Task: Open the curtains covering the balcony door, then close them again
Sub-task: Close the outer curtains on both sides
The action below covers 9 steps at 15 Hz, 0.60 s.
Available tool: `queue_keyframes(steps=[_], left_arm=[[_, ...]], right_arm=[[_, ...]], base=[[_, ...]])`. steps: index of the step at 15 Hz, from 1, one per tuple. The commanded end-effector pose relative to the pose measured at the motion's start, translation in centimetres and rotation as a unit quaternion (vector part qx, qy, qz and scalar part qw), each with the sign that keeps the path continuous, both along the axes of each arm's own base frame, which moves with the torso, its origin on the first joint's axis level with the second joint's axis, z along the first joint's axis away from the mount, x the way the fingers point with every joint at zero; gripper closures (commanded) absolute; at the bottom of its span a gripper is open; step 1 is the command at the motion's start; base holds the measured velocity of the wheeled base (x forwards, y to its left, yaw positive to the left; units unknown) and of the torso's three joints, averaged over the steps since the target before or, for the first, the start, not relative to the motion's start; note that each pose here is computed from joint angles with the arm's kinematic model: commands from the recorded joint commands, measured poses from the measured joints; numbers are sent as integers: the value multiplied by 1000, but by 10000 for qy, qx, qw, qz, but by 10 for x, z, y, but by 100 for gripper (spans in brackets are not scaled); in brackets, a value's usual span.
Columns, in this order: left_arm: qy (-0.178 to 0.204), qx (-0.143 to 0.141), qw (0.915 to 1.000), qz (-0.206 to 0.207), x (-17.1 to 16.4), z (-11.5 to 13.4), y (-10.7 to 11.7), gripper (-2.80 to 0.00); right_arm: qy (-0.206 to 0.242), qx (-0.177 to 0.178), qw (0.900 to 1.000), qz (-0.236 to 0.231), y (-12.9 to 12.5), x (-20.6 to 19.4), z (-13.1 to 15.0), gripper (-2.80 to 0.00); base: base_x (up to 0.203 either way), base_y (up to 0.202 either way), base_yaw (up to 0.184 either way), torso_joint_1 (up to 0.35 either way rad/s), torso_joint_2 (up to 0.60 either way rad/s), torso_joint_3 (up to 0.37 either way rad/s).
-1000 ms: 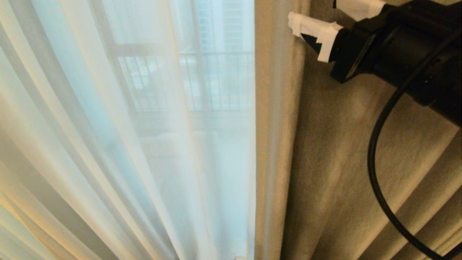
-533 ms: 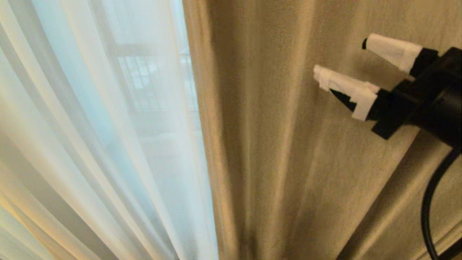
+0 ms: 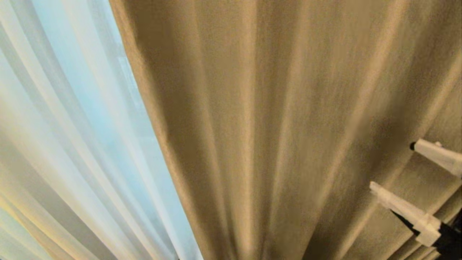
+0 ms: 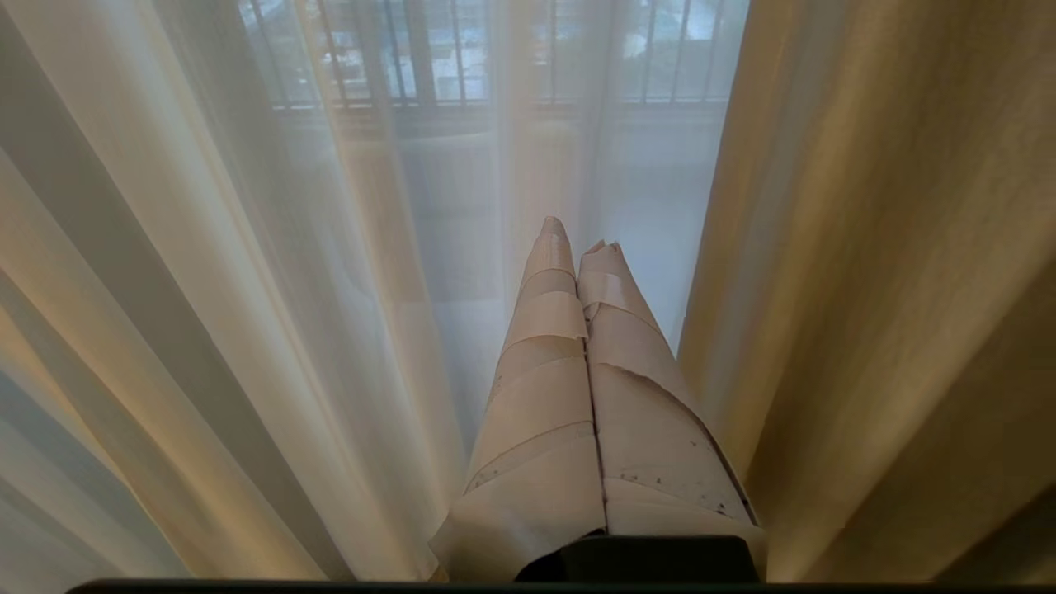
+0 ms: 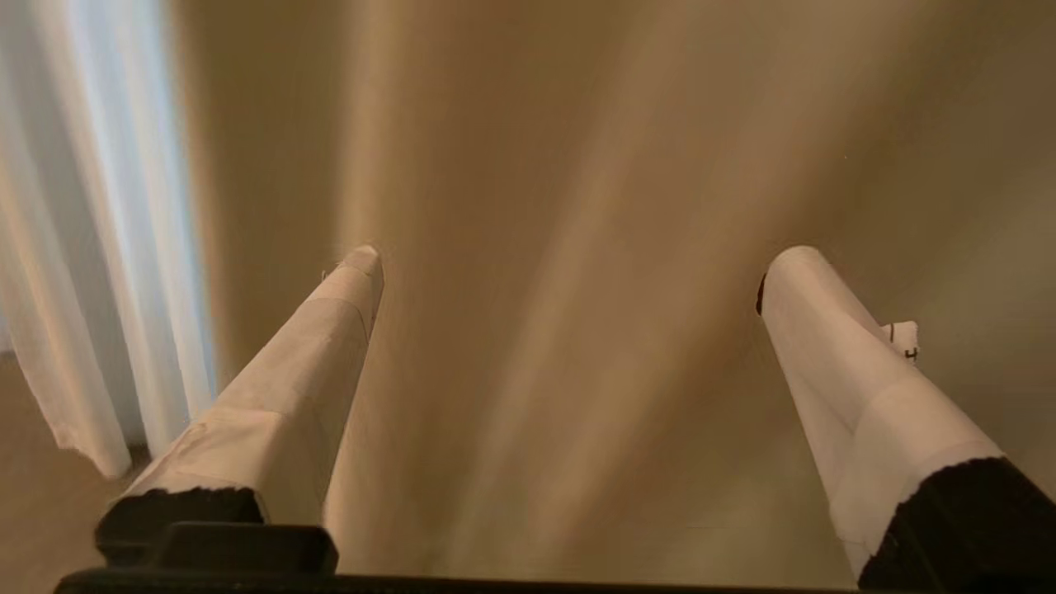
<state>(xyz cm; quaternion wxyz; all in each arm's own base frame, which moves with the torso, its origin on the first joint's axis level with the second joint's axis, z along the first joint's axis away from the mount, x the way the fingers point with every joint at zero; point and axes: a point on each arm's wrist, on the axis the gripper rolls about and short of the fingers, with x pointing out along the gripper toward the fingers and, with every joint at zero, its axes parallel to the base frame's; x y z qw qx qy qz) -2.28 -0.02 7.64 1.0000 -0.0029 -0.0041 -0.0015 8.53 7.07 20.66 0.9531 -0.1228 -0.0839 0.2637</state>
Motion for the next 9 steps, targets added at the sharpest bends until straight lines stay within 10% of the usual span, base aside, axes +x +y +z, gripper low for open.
queue_keyframes(steps=[1,2,3,9], left_arm=[[-5,-2,10000,0,0,0,0,0],[-5,-2,10000,0,0,0,0,0],[-5,-2,10000,0,0,0,0,0],[-5,-2,10000,0,0,0,0,0]], right_arm=[[265,184,9986,-411,-21,-12,-11,-280],[458,255,9971,-551,-26,-14,-14,-280],[610,343,9949,-726,-30,-16,-17,0],[912,656,9834,-1425,-40,-17,-26,0]], base=[[0,0,0,0,0,0],[0,0,0,0,0,0],[0,0,0,0,0,0],[0,0,0,0,0,0]])
